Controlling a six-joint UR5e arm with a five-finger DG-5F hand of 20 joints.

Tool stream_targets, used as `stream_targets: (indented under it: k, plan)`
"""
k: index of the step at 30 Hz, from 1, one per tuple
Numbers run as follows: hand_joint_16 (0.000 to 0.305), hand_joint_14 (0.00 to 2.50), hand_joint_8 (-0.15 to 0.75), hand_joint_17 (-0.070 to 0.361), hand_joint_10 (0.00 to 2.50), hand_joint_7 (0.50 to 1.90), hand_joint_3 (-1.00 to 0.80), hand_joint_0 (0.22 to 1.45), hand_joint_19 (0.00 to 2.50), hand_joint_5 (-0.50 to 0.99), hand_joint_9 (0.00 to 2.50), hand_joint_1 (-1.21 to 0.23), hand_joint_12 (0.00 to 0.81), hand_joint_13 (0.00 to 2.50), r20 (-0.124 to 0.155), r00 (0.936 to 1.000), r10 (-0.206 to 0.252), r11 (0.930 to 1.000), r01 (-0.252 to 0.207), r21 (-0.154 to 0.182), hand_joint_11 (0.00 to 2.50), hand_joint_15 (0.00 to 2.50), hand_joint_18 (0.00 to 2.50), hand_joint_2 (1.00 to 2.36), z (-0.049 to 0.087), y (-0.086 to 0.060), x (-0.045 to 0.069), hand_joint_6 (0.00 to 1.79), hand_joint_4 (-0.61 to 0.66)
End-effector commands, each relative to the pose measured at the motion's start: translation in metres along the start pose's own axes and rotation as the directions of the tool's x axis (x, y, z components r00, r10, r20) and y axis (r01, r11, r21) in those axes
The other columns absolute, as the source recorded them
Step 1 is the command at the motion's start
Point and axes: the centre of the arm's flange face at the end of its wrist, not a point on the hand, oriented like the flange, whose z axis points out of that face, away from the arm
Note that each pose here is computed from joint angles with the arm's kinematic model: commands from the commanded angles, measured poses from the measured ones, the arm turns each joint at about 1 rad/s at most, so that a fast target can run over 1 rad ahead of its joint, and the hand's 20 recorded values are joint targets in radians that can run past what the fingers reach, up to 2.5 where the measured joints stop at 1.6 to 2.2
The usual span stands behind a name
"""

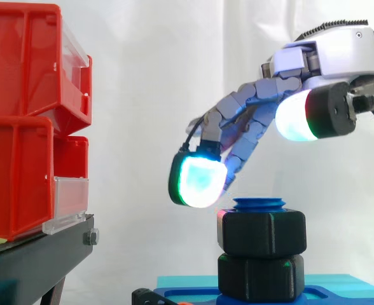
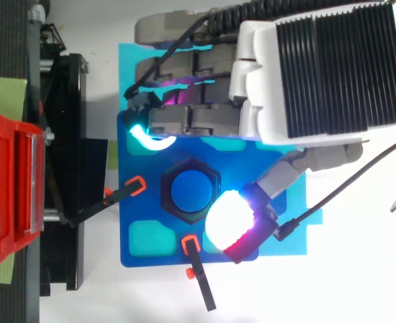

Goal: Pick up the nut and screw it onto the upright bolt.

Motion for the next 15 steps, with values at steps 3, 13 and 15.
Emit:
stream_targets:
  k: [3, 13, 15]
  plan:
    - [0.036, 0.00, 0.221, 0.082, 0.00, 0.71, -0.50, 0.46, 0.00, -0.07, 0.72, -0.14, 0.312, 0.34, 0.014, 0.9999, -0.004, 1.0000, 0.004, -0.008, 0.00, 0.00, 0.00, 1.00, 0.004, 0.008, -0.001, 0.50, 0.16]
    - [0.037, 0.00, 0.219, 0.084, 0.00, 0.73, -0.50, 0.46, 0.00, -0.06, 0.69, -0.14, 0.319, 0.30, 0.008, 1.0000, -0.005, 1.0000, 0.005, 0.000, 0.00, 0.00, 0.00, 1.00, 0.008, 0.018, 0.003, 0.50, 0.15]
    - [0.037, 0.00, 0.219, 0.084, 0.00, 0.74, -0.50, 0.46, 0.00, -0.05, 0.69, -0.14, 0.320, 0.29, -0.011, 0.9999, -0.001, 1.0000, 0.001, 0.004, 0.00, 0.00, 0.00, 1.00, 0.008, 0.020, 0.015, 0.50, 0.15]
